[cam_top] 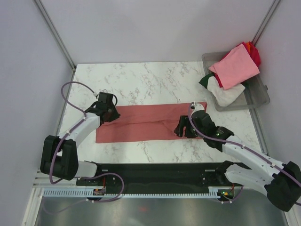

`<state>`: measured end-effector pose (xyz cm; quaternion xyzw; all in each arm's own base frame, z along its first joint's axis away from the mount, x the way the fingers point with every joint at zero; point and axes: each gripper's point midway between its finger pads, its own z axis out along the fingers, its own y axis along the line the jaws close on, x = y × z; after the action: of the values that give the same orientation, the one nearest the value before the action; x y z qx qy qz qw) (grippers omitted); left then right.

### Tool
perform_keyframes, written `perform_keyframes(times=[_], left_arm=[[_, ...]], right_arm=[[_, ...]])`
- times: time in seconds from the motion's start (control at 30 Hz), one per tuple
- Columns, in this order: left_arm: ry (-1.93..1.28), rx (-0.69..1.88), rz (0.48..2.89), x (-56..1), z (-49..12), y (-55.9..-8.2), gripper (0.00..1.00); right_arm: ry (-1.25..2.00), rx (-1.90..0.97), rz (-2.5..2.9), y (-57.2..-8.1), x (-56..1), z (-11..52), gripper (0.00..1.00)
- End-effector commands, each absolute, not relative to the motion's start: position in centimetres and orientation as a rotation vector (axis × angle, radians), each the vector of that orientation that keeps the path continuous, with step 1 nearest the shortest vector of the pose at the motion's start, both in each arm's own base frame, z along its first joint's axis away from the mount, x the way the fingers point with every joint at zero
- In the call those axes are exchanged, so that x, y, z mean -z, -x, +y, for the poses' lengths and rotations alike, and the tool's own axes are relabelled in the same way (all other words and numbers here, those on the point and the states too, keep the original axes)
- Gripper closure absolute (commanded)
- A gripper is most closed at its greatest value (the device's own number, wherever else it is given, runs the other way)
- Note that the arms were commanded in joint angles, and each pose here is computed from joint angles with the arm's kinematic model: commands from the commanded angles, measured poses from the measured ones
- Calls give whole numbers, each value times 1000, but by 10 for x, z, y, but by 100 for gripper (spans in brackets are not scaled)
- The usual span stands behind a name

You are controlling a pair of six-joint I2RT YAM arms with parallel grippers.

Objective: Fold and stack the t-shirts
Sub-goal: Fold the tshirt

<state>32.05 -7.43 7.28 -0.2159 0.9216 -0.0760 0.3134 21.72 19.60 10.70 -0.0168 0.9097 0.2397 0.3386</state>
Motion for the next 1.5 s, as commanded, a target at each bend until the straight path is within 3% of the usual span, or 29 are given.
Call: perform_keyframes(times=[0.0,0.23,0.33,0.5,0.63,0.73,1.0,1.47], left_arm=[[517,250,2346,-108,-100,-337,77],[255,415,2397,-126,-172,-336,73],[185,502,2439,-126,-211,-317,66],[111,612,2503,-119,-276,-284,64],[84,705,2481,-126,-320,-274,52],[18,749,2490,-122,-353,-267,48],[-25,750,2597,-83,-396,-254,55],[-39,757,2644,-52,-426,-247,56]], right_arm=[[-13,-451,2298,-244,-135,178,25],[-134,-143,2318,-314,-134,136,32],[-256,-122,2327,-328,-125,112,33],[-418,-119,2311,-332,-117,82,36],[-490,-159,2334,-322,-100,65,40],[-540,-178,2334,-314,-88,52,43],[-563,-249,2287,-304,-86,48,46],[-538,-242,2245,-295,-94,43,45]])
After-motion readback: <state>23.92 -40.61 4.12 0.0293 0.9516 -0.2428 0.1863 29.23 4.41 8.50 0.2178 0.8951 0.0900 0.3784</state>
